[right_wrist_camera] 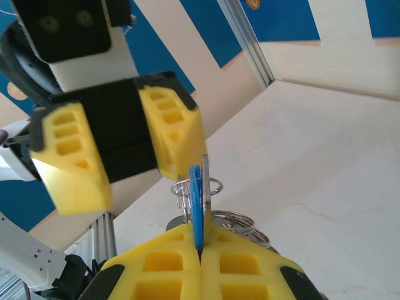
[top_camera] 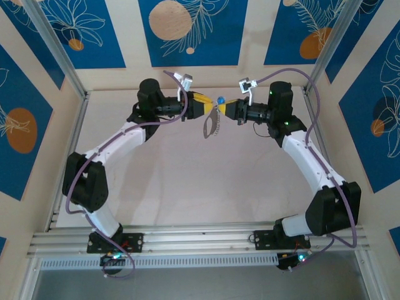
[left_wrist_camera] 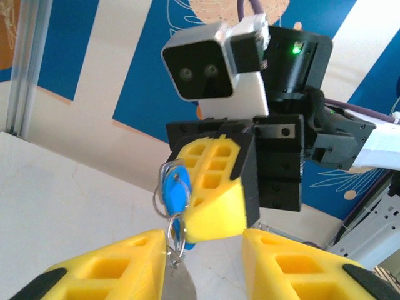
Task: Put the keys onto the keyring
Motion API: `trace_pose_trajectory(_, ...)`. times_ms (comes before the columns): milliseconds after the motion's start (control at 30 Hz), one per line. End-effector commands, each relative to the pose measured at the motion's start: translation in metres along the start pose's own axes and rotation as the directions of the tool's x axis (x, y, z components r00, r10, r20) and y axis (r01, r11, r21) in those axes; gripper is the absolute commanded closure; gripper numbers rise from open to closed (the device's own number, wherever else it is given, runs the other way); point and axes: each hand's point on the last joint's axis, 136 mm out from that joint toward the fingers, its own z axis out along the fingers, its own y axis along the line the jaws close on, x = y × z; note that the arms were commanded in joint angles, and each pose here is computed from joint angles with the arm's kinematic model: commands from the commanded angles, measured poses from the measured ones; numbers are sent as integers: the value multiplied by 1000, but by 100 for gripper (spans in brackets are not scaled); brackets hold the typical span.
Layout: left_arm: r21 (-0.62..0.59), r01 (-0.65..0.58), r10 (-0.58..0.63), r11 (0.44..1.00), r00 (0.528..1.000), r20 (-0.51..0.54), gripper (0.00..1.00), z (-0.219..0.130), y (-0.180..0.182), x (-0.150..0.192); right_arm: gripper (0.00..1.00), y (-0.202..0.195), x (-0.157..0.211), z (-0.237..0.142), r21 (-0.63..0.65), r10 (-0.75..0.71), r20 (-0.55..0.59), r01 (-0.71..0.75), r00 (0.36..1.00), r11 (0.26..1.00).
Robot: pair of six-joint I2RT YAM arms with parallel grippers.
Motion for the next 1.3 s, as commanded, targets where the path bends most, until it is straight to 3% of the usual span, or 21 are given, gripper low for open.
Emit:
trace_pose_trajectory(0,2,-35,35,999,996,80,62,-18,-8,-22,100,-12,3,4,20,28,-23,-27,999,999)
trace_pose_trajectory(900,-210,20,0,978,996,91,61,-68,20,-5,100,-151,25,110,-7,252,-118,-254,961,967)
trace_pose_trajectory(1267,-232,35,-12,972,995,100,61,-71,24,-2,100,-171,60,149,-3,329,-180,-335,927,942)
